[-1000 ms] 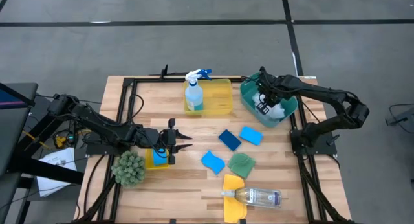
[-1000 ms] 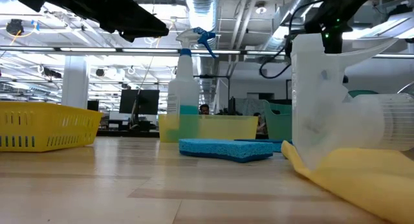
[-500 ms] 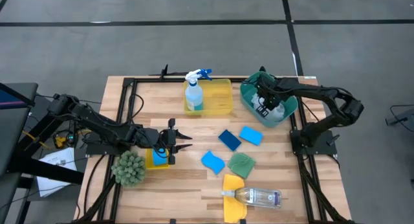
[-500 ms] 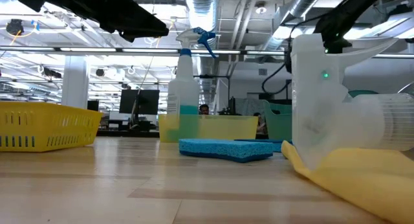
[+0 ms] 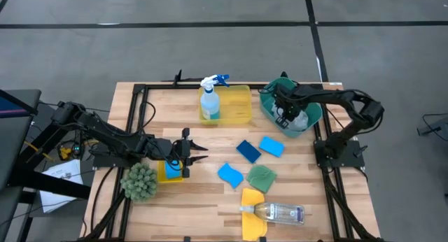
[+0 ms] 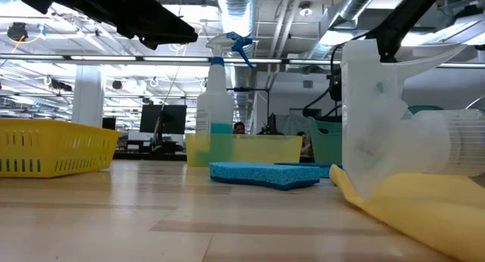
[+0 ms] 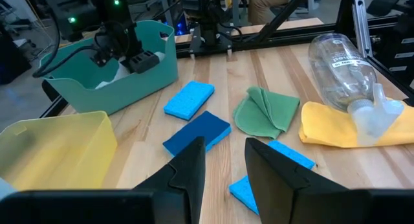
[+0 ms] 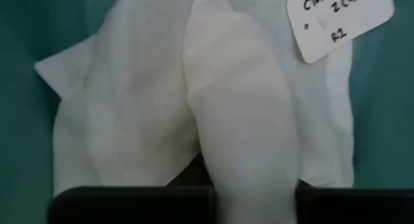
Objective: Pick & Place Kitchen Items
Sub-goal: Put the white microfiber cloth into the green bin
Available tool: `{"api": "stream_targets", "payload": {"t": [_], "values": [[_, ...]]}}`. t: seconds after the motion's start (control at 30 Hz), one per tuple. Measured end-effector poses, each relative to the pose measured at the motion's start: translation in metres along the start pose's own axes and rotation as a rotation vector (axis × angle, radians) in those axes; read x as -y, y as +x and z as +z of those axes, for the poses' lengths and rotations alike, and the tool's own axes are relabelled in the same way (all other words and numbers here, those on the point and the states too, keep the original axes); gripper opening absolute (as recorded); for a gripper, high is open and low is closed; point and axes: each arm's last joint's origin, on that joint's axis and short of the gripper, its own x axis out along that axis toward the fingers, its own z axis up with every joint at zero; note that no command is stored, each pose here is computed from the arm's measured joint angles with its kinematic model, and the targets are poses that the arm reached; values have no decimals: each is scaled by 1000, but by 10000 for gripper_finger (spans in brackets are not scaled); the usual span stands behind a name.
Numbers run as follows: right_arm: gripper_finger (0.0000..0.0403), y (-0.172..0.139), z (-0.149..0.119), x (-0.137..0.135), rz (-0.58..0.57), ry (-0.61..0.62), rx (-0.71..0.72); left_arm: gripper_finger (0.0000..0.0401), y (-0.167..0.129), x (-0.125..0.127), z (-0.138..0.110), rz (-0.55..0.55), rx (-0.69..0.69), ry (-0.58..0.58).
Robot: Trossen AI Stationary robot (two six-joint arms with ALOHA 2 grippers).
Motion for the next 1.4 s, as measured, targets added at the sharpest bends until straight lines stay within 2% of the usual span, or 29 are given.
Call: {"api": "stream_targets", "payload": {"t": [0.37,0.8,1.4], "values": [[86,-18,-3,3,25,13,88,104,0,0,0,0,0,0],[194,-29,-6,4,51,33,140,104,0,0,0,0,0,-13],[249,-29,-5,4,50,34,142,104,0,0,-1,0,-11,-11]]}}
